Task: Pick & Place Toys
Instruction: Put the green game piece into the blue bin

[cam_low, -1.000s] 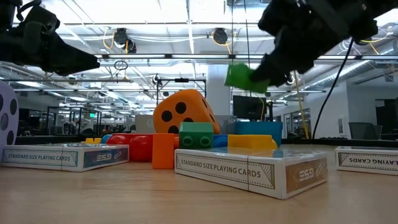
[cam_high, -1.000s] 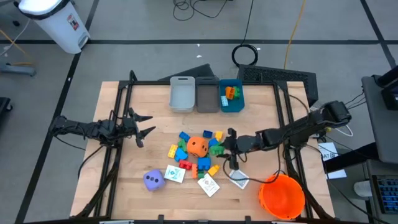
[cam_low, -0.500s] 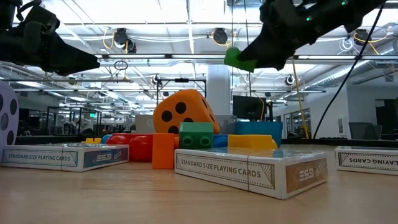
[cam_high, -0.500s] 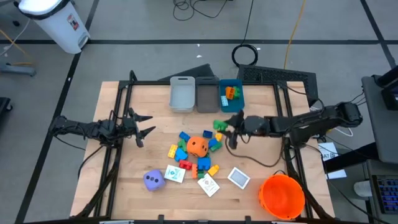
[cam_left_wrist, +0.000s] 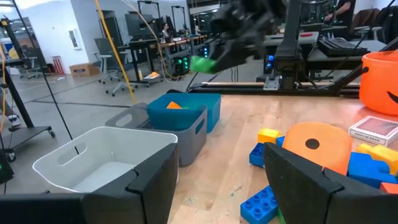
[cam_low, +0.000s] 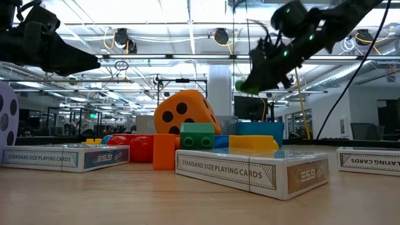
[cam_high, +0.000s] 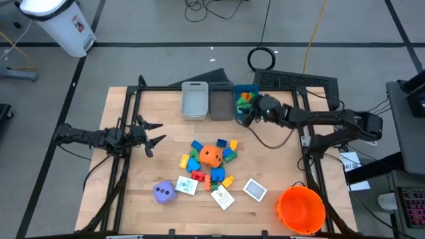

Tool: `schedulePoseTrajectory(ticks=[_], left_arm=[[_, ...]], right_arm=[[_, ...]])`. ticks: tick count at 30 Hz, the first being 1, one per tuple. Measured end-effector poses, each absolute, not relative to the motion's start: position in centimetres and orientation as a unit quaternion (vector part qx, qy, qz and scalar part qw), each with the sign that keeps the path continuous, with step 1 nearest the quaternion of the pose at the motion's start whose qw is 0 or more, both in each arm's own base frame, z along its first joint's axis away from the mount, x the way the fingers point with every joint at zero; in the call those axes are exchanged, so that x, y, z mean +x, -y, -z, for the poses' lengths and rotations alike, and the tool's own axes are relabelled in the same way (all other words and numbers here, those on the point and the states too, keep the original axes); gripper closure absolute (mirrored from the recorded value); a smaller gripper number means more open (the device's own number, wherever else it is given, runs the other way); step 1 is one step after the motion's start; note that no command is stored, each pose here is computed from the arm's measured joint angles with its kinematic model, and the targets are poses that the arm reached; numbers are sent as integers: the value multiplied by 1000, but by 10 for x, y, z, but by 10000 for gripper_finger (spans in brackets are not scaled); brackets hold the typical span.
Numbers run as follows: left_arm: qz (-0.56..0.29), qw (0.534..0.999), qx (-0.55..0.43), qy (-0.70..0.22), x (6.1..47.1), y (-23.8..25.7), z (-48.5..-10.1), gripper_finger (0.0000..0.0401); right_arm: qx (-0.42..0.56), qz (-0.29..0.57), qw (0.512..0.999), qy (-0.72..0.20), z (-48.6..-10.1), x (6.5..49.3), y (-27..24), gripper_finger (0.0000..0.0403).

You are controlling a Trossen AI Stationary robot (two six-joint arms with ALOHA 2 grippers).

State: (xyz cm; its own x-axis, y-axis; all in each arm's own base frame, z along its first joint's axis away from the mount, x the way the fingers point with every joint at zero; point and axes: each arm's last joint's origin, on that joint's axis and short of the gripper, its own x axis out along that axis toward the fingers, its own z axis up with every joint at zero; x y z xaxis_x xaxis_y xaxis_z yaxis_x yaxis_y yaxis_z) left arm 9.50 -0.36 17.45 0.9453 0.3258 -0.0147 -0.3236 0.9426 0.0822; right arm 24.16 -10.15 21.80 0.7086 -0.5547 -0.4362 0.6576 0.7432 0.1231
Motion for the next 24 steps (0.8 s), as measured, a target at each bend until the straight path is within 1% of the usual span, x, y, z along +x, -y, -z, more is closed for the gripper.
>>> schedulePoseTrajectory(ticks=[4, 11, 18, 24], left_arm=[[-165, 985, 39, -14, 95, 4, -175, 160], [-165, 985, 39, -14, 95, 4, -175, 160], [-165, 985, 39, -14, 95, 4, -175, 160], [-165, 985, 39, -14, 95, 4, -174, 160]], right_arm=[[150, 360, 894, -220, -197, 244, 119, 226], [159, 387, 877, -238, -172, 248, 140, 225], [162, 391, 874, -240, -165, 251, 143, 212], [168, 392, 873, -238, -165, 251, 143, 179]])
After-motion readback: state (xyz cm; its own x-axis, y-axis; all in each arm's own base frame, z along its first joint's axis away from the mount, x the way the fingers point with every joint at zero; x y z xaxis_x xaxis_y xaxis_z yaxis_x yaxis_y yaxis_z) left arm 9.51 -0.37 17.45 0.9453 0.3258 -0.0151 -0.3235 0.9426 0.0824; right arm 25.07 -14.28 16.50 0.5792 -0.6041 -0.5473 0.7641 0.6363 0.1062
